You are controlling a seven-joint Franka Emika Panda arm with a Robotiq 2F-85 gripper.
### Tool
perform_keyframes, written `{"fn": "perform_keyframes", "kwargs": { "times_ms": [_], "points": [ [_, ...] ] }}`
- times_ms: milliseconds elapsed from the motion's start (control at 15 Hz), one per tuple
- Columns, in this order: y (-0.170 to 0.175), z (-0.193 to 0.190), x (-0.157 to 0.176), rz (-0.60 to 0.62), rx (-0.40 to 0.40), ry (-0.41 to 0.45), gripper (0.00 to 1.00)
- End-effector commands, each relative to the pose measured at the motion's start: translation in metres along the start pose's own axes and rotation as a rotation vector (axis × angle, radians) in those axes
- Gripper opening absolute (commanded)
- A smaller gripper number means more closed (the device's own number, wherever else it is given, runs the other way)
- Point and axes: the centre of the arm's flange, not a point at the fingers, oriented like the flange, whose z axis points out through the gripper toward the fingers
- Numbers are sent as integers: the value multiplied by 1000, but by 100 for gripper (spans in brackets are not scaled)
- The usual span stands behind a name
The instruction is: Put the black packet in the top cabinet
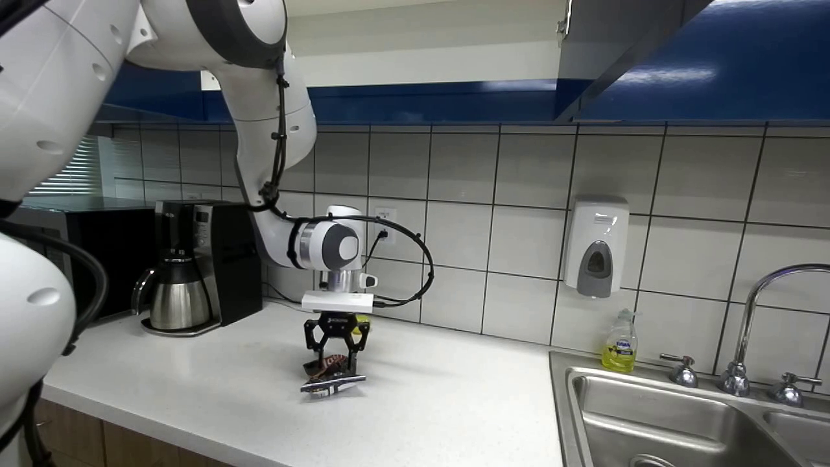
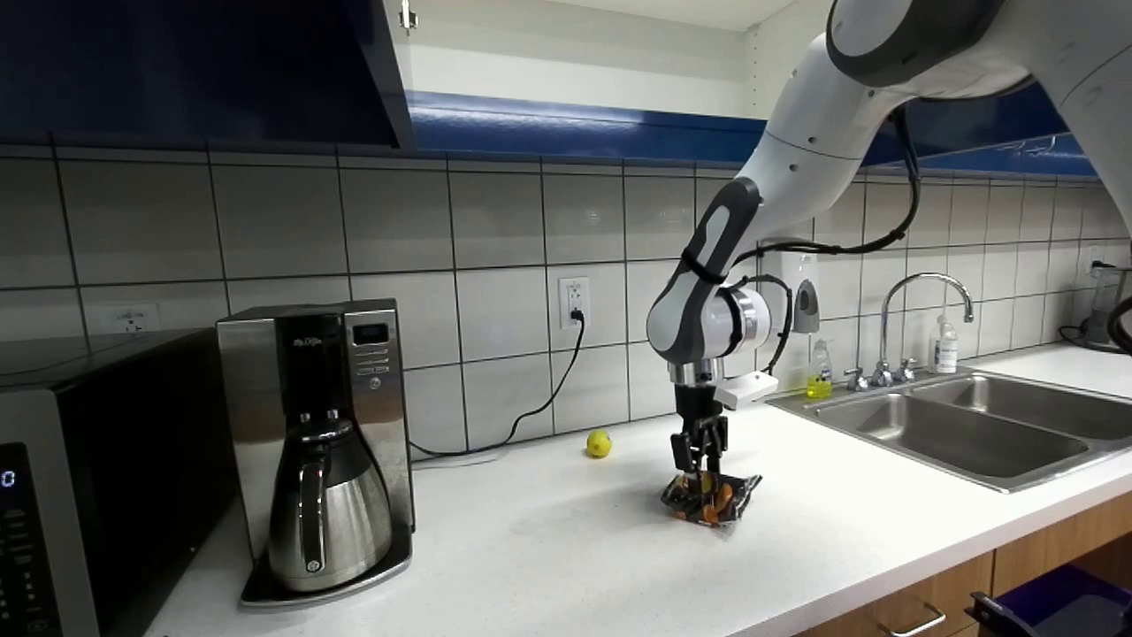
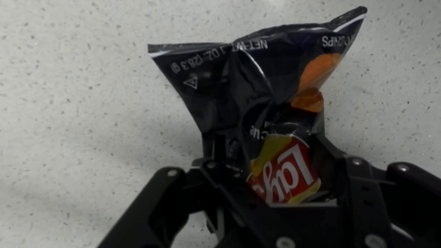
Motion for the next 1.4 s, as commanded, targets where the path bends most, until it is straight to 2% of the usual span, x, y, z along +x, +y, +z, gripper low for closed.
{"fn": "perform_keyframes", "kwargs": {
  "times_ms": [0, 200, 333, 800, 1333],
  "points": [
    [0, -2, 10, 1, 0, -19, 33],
    [-2, -1, 12, -2, 0, -20, 11],
    [-2, -2, 13, -3, -1, -22, 0],
    [-3, -12, 13, 11, -11, -15, 0],
    [-9, -70, -4, 59, -62, 38, 0]
  ]
}}
